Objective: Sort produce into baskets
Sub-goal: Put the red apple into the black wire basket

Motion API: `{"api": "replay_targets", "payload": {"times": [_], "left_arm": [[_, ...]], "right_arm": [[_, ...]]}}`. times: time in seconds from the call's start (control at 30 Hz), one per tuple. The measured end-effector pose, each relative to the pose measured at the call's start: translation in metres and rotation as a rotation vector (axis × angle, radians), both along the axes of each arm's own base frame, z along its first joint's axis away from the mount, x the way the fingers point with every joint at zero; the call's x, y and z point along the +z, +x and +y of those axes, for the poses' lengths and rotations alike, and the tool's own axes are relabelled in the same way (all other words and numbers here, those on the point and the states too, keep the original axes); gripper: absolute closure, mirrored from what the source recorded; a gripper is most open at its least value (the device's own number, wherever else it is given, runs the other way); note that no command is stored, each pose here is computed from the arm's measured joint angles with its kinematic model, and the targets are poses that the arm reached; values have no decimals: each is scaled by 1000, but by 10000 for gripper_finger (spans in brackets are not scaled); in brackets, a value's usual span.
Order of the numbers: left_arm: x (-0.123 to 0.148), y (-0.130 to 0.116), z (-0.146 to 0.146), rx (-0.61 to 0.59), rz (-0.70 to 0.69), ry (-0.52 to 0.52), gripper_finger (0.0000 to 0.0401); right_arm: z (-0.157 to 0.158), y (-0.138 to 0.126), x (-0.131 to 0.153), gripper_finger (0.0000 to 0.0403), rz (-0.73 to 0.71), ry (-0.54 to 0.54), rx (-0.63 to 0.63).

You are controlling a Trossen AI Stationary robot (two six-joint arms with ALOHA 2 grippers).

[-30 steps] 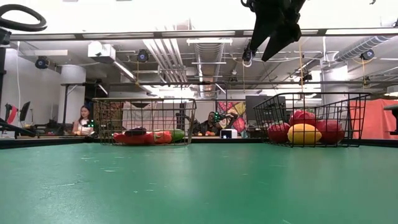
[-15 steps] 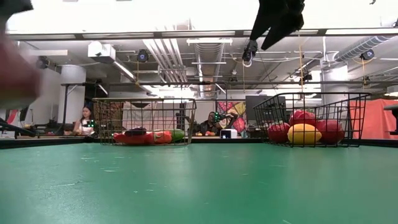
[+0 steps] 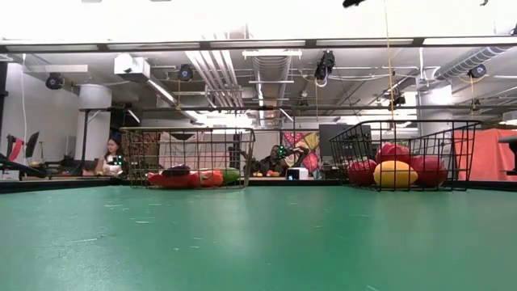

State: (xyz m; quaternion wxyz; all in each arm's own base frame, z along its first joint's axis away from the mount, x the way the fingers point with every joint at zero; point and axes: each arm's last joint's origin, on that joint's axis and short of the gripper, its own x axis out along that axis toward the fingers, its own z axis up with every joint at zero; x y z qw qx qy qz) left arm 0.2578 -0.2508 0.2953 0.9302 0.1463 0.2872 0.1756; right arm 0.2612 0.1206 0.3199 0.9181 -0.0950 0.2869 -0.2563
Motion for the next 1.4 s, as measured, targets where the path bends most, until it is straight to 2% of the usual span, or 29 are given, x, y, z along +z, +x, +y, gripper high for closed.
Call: {"api": "replay_targets", "payload": {"times": [0.23, 0.4, 0.57, 0.7, 0.8, 0.9, 1.03, 1.13, 1.2, 1.33, 1.4], "left_arm": [[11, 35, 11, -140, 5, 67, 116], [-2, 58, 19, -264, -50, 43, 116], [-28, 68, 33, -362, -189, -96, 115], [-40, 66, 36, -522, -340, -284, 115], [-46, 62, 37, -614, -407, -365, 115], [-56, 59, 43, -633, -394, -402, 115], [-65, 56, 47, -636, -409, -420, 115], [-73, 52, 46, -714, -370, -442, 115], [-76, 49, 46, -768, -371, -464, 115], [-78, 46, 48, -790, -419, -459, 115], [-77, 46, 48, -798, -440, -443, 115]], "right_arm": [[29, -12, 2, 35, -69, -42, 54], [40, -18, -1, 35, -98, -79, 64], [50, -25, -11, 35, -89, -130, 87], [68, -29, -26, 35, -31, -186, 168], [81, -27, -34, 35, -31, -178, 215], [95, -16, -39, 35, -32, -157, 308], [114, 1, -40, 35, -65, -110, 507], [123, 7, -36, 35, -116, -74, 637], [126, 12, -33, 35, -147, -30, 710], [125, 27, -30, 35, -213, 76, 877], [122, 36, -35, 35, -221, 73, 892]]}}
